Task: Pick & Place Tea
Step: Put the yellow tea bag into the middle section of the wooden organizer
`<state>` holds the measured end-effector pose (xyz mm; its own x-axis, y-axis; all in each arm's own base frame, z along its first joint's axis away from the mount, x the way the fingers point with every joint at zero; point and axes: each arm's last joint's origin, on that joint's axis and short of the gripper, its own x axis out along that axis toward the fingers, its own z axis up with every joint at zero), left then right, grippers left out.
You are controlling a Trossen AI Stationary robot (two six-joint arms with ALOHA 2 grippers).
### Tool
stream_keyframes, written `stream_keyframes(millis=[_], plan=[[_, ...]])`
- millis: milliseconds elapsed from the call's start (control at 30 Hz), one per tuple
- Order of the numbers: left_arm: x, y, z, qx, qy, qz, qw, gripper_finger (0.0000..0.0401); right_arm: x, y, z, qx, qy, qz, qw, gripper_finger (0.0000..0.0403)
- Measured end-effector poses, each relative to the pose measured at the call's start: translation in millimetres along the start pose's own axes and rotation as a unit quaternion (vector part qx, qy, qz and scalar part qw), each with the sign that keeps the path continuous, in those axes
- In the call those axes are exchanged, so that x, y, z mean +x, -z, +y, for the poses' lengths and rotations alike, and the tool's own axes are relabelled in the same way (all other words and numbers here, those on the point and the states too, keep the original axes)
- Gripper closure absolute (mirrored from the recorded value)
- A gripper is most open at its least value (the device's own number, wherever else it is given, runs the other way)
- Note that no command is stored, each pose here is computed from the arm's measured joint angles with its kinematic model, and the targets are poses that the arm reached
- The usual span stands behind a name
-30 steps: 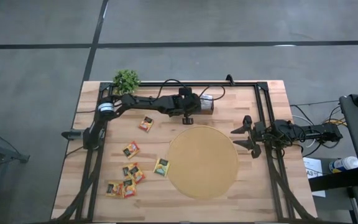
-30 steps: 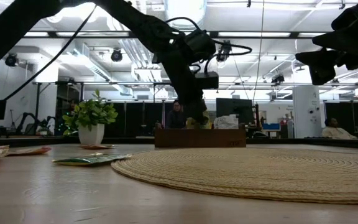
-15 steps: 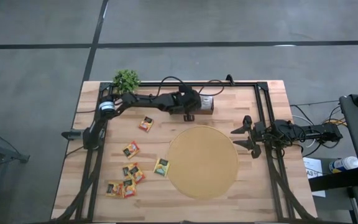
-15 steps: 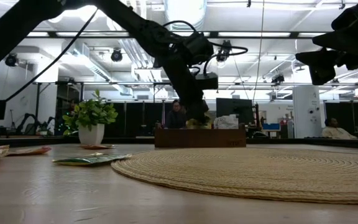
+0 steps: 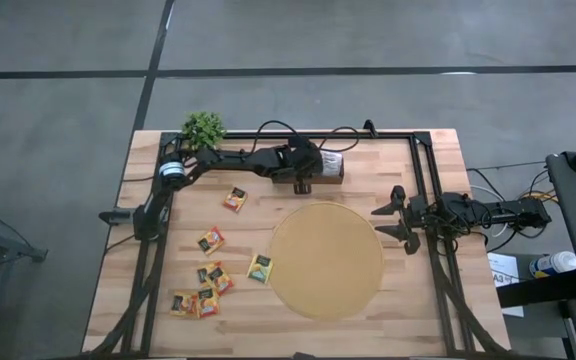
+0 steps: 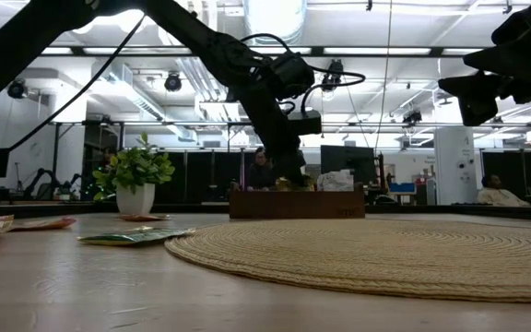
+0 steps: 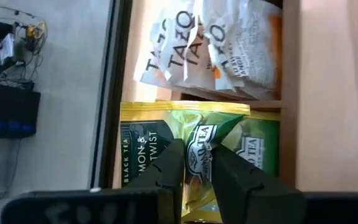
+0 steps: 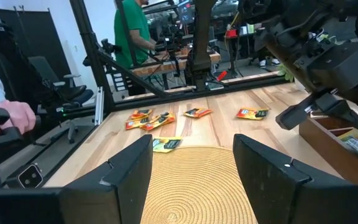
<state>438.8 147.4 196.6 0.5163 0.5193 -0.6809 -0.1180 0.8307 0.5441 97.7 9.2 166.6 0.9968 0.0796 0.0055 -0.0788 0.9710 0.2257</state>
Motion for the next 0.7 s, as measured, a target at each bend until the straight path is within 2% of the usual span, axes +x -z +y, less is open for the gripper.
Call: stream_keyframes(millis=[300, 433, 567, 700], plan=[[-1, 2, -1, -0.004, 0.012, 0.007, 1.0, 0.0241, 0, 0, 0, 0.0, 0.0, 0.0, 1.0, 0.0181], [-4, 3, 2, -0.001, -0.017, 0.028, 0.999, 0.0205, 0, 0, 0, 0.0, 0.0, 0.0, 1.0, 0.0181], [-11, 4, 5, 0.014, -0.023, 0.041, 0.999, 0.0191, 0, 0, 0, 0.0, 0.0, 0.0, 1.0, 0.0181], [-21, 0, 10, 0.008, -0.018, 0.023, 1.0, 0.019, 0, 0, 0, 0.0, 0.0, 0.0, 1.0, 0.0181]])
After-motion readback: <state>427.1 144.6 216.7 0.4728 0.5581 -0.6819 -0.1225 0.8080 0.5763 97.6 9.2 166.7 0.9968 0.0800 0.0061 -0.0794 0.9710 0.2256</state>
